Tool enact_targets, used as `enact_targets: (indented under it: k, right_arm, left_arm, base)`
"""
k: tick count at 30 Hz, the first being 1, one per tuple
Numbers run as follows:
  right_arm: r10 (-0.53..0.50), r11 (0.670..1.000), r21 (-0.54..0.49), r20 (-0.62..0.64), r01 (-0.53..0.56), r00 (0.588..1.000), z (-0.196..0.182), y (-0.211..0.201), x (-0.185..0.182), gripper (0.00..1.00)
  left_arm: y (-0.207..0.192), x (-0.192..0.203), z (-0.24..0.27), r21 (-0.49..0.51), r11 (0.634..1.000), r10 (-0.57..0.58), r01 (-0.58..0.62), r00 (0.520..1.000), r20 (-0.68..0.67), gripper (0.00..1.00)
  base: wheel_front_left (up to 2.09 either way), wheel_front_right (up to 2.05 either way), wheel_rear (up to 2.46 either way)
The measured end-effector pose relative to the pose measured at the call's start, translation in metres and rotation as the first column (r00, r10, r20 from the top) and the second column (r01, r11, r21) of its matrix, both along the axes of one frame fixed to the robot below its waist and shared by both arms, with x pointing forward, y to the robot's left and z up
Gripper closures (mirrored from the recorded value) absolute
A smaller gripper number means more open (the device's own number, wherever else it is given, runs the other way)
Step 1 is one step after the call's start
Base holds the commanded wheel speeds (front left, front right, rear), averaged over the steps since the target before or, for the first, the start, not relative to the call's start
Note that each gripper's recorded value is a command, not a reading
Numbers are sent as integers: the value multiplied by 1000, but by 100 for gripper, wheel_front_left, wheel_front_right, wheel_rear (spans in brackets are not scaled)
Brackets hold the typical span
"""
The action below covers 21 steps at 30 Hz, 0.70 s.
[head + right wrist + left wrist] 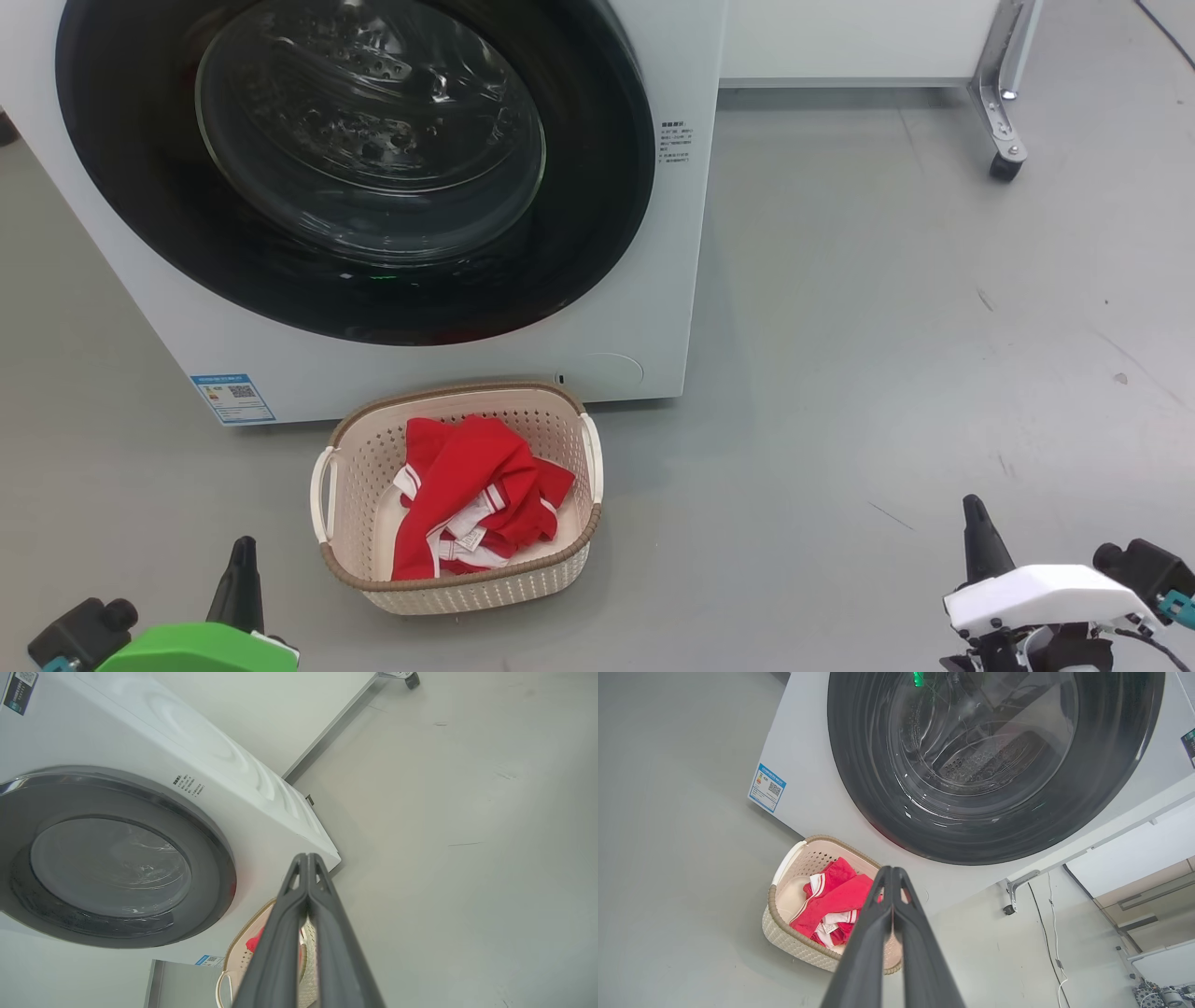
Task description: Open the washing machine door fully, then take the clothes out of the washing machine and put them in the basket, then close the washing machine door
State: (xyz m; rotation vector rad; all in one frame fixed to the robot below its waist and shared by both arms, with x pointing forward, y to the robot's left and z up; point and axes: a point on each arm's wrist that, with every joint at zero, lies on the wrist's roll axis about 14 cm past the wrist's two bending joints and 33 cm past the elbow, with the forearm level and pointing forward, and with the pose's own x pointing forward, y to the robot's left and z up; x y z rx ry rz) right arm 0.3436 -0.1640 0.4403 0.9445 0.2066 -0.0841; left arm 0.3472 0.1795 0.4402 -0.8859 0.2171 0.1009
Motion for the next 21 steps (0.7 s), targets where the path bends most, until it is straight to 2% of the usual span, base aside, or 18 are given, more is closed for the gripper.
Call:
enact_targets:
  k: [11,21]
  right_arm:
    - [-40,991,131,5,39,999,5,-8,6,100]
    - [-78,960,271,10,73,997,11,-17,12,100]
  left_arm:
    - [3,5,5,-139,990,27,-26,1000,8,100]
    - [4,12,12,-292,956,53,-43,998,25,100]
  base:
    - [0,0,0]
    - [0,0,0]
